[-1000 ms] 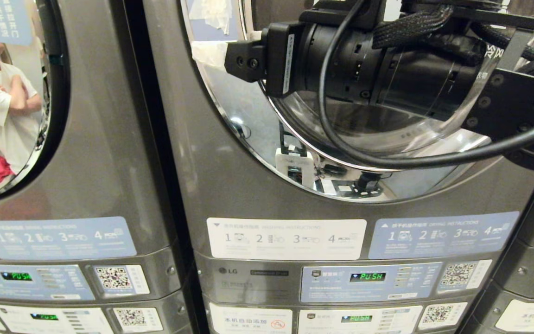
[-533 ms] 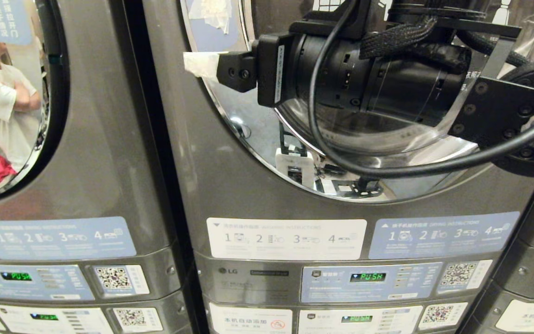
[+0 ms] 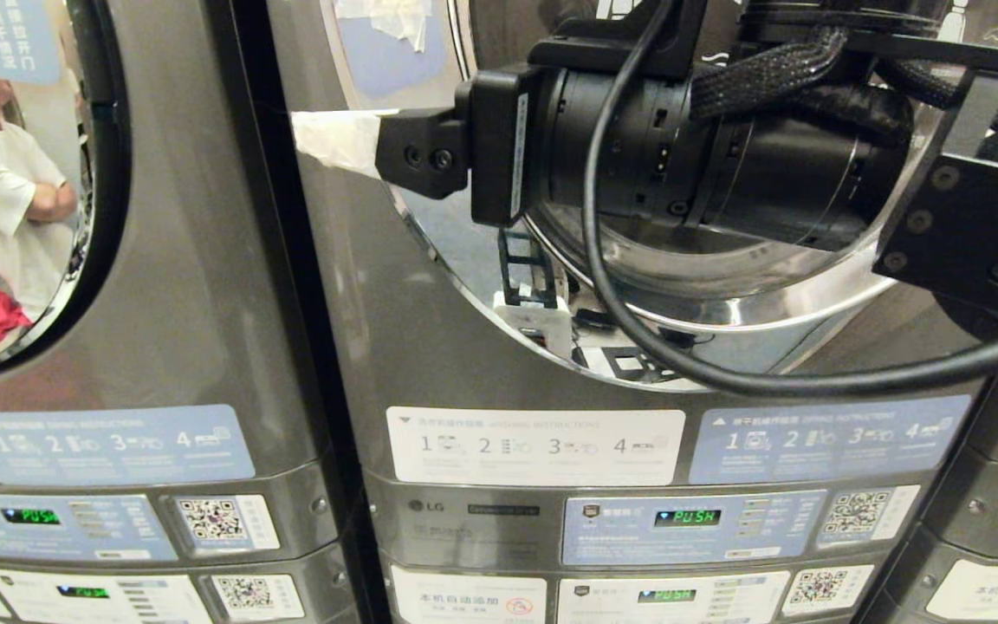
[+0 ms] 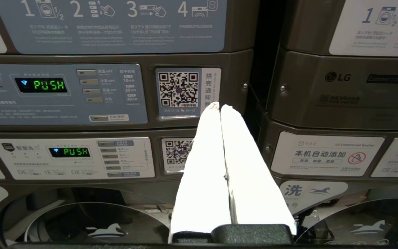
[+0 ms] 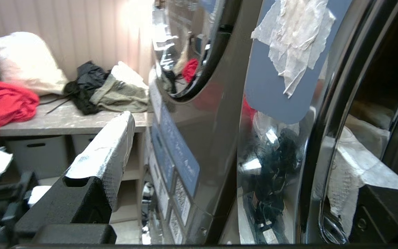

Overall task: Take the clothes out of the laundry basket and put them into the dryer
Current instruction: Open the dryer

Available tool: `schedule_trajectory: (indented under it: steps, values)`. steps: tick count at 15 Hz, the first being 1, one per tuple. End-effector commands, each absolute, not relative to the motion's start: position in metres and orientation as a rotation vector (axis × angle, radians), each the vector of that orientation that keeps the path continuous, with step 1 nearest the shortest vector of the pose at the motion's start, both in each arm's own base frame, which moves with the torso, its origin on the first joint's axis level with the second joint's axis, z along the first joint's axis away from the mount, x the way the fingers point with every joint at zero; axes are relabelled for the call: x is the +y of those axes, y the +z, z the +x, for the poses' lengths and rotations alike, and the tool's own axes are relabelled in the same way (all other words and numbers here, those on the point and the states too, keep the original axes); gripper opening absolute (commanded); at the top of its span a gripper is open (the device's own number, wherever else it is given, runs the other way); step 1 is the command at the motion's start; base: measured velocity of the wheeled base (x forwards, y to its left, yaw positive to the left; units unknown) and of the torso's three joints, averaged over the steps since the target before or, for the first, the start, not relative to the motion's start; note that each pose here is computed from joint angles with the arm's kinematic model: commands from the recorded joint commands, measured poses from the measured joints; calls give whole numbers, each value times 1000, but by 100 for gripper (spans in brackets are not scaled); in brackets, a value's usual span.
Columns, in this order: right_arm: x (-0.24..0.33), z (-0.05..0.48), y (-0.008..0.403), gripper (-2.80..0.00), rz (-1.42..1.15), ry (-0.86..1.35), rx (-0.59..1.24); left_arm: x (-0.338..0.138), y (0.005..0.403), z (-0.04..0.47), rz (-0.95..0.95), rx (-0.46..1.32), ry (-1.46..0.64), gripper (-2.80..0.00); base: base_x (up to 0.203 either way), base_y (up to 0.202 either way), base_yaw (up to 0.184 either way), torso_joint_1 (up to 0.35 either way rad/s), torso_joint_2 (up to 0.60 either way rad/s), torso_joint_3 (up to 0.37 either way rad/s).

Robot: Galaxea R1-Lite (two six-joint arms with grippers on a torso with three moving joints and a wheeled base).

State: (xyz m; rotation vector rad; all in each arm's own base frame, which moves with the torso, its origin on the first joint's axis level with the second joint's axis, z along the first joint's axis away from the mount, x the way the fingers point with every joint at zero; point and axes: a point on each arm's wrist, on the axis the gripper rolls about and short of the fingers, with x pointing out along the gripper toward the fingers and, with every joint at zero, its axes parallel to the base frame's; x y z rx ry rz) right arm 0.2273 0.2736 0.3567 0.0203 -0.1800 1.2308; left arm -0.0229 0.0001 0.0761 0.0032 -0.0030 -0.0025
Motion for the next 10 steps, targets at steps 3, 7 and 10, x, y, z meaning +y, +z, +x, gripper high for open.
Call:
schedule_trajectory:
  steps: [3,7,10]
  values:
    - [253,207,359,0,14,1285,-172,0,76,-23,3,-3,-3,-280,0,0,0,0,0,0]
    - [230,184,354,0,-13,1390,-161,0,76,-23,3,-3,-3,-280,0,0,0,0,0,0]
    - [217,172,356,0,-16,1408,-168,0,76,-23,3,-3,-3,-280,0,0,0,0,0,0]
